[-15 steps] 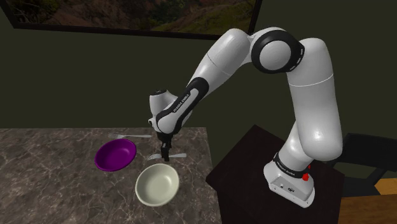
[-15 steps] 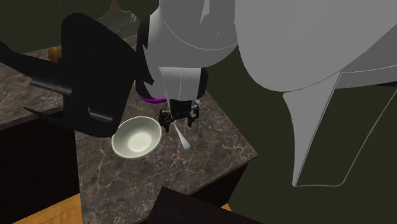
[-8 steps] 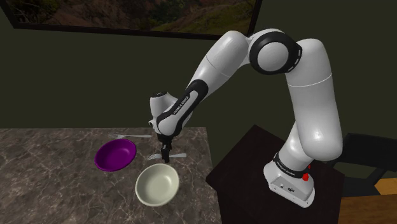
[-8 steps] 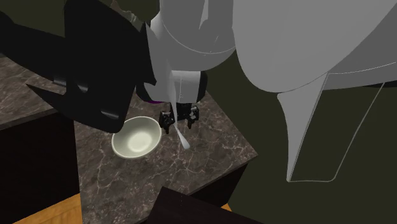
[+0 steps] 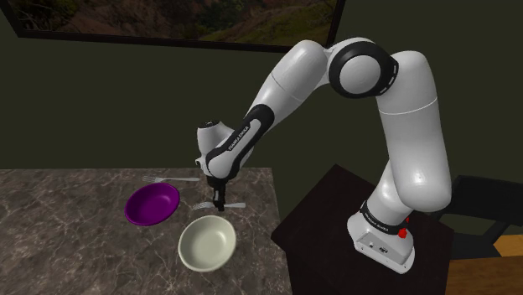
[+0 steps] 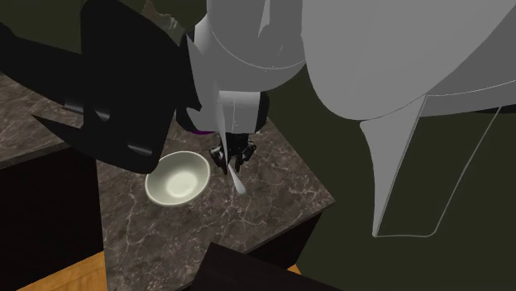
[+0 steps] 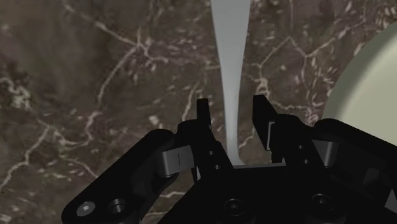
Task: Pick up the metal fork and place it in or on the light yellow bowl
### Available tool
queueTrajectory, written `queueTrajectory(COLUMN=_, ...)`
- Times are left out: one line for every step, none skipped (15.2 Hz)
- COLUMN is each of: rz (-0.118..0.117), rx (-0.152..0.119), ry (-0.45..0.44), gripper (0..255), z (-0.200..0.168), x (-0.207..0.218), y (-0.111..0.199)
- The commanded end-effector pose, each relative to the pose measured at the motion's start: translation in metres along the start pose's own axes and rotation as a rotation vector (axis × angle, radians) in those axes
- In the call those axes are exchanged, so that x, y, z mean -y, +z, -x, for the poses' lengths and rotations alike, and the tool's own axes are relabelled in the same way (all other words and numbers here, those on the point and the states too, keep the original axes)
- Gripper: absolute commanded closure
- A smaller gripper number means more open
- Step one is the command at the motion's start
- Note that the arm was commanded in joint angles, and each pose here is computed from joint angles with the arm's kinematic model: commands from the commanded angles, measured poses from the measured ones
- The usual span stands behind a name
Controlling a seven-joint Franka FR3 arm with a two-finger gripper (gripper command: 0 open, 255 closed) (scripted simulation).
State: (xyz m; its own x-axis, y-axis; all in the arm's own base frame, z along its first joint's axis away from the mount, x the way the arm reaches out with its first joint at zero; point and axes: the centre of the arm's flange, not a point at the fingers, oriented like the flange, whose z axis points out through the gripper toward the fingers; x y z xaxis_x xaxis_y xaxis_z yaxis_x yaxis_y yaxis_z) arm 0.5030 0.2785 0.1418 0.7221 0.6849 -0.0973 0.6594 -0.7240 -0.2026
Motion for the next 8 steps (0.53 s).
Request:
queueTrajectory(rz=-0.001, rx=0.002, ry=0.002, gripper=255, z=0.0, x=-0.001, y=0.002)
queueTrajectory(rz=-0.001, rx=0.002, ry=0.002, gripper=255, z=0.0, x=-0.001, y=0.002)
queueTrajectory(rz=-0.001, rx=0.002, ry=0.002, gripper=255, z=0.001, x=-0.001, y=0.002)
queueTrajectory(rz=-0.001, rx=0.002, ry=0.002, gripper=255, z=0.002, x=0.0, y=-0.004)
queueTrajectory(rz=-0.001, rx=0.002, ry=0.002, gripper=255, z=0.002, x=0.001, y=-0.009)
queueTrajectory(rz=-0.001, rx=0.002, ry=0.002, gripper=255, z=0.003, x=0.002, y=-0.014)
queueTrajectory(rz=-0.001, rx=0.002, ry=0.002, gripper=255, z=0.003, x=0.003, y=-0.019)
queueTrajectory(rz=-0.001, rx=0.002, ry=0.002, gripper=255, z=0.004, x=0.004, y=-0.024)
